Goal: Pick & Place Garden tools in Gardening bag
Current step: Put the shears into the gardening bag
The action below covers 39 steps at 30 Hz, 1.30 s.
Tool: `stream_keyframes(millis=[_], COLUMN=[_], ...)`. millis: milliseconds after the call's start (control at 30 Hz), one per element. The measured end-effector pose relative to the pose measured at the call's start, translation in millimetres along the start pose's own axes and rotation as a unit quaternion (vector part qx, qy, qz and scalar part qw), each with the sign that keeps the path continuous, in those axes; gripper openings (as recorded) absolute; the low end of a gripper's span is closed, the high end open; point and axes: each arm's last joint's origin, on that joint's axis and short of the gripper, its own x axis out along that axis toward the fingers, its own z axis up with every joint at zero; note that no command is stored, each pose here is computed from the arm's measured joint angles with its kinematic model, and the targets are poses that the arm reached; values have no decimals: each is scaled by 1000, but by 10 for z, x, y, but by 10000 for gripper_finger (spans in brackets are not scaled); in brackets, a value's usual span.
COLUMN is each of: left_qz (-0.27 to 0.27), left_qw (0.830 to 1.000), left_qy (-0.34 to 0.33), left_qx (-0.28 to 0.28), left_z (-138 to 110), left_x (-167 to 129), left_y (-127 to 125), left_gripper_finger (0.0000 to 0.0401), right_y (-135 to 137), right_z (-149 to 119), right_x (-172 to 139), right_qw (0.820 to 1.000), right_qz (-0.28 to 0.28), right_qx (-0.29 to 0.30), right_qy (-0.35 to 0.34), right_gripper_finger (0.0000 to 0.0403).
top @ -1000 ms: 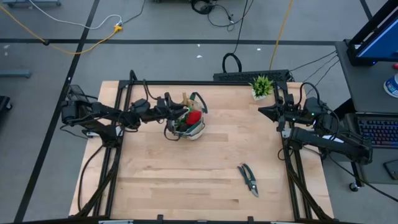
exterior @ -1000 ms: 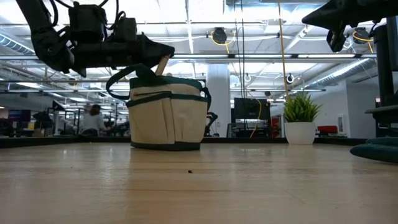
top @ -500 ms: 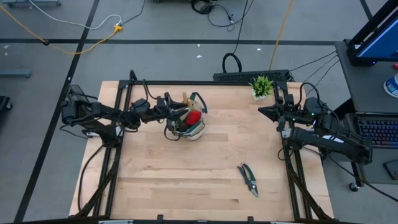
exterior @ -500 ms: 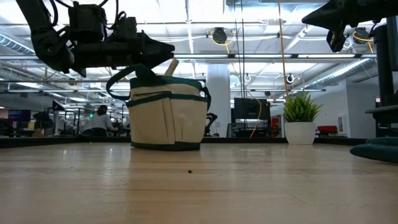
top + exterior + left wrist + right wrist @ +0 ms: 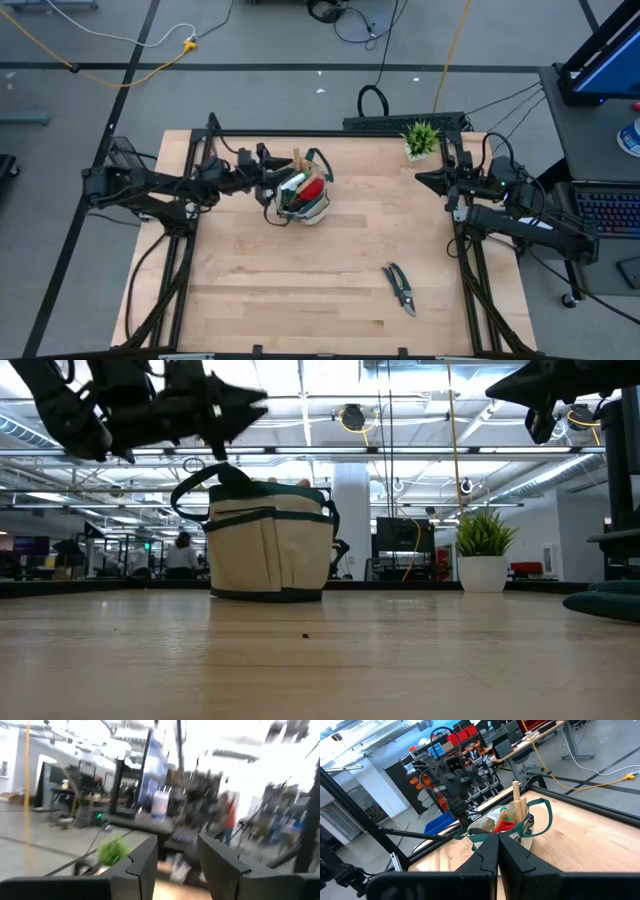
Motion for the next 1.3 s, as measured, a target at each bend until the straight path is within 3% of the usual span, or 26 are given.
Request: stream_keyframes(millis=[167, 400, 567, 733, 967, 1200, 1300], left_qz=[-41, -99, -159, -212, -223, -293, -299], left_qw=[996, 987, 979, 965, 959, 952, 950], left_qy=[-49, -77, -61, -36, -28, 39, 65], left_qx=[-57, -102, -108, -150, -171, -83, -65], left_z=[222, 410, 451, 441, 440, 341, 312], left_x=[25, -20, -56, -66, -69, -83, -95], left_y=[-175, -414, -504, -563, -577, -472, -362], left_gripper_finger=[145, 145, 145, 145, 145, 145, 145], right_y=[4, 43, 64, 72, 66, 122, 177], right_z=[-2, -24, -36, -41, -46, -71, -55], right_x=[0, -4, -9, -11, 11, 146, 227], right_qw=[1000, 996, 990, 988, 988, 982, 979], right_qz=[7, 75, 114, 129, 128, 160, 177], right_qx=[-6, -30, -52, -57, -53, -27, -28], right_qy=[4, 39, 56, 63, 70, 100, 98], right_gripper_finger=[0, 0, 0, 0, 0, 0, 0])
